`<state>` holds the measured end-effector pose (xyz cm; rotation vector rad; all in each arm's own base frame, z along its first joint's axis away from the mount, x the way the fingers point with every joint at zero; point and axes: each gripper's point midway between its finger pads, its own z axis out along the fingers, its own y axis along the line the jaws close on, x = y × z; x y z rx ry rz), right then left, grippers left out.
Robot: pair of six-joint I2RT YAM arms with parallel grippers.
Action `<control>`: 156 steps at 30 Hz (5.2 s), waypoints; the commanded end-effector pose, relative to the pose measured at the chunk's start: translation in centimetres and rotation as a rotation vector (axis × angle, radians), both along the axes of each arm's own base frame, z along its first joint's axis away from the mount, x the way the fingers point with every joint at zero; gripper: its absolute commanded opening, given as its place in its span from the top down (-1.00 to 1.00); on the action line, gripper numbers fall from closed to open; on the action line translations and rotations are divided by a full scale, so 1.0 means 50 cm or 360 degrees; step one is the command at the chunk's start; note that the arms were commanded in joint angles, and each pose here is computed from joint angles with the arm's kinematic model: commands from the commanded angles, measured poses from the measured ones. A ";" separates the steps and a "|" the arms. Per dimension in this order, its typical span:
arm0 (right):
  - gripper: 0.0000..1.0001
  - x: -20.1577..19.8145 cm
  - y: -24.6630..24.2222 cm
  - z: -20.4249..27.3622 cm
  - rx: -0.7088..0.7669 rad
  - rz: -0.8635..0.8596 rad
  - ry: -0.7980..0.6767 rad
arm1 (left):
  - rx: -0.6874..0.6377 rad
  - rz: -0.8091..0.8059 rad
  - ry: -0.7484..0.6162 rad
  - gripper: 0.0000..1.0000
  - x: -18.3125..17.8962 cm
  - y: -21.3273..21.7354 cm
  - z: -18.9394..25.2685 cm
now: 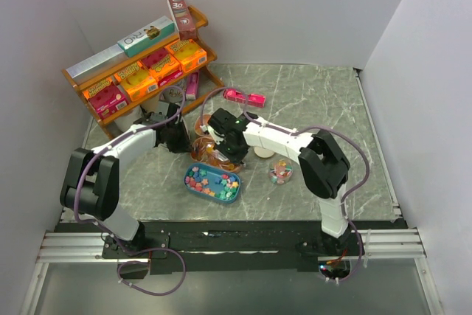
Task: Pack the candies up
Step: Scoop the fake candies from the storage box, then place the fake candies in the packing bottle, then scoop the fake candies from the storage box.
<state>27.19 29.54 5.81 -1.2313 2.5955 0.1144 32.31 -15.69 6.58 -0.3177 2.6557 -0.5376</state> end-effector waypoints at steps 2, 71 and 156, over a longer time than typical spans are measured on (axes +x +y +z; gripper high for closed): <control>1.00 0.021 0.002 0.074 0.0103 -0.0010 -0.0205 | -0.0006 0.0014 -0.0092 0.63 0.027 0.000 0.039; 1.00 -0.330 -0.349 0.143 -0.0110 -0.0993 0.0493 | -0.0110 -0.0054 -0.0051 0.55 0.037 -0.033 0.028; 1.00 0.108 -0.286 0.484 0.0610 -0.0655 -0.0427 | -0.0267 -0.0159 -0.0484 -0.09 0.109 -0.071 0.258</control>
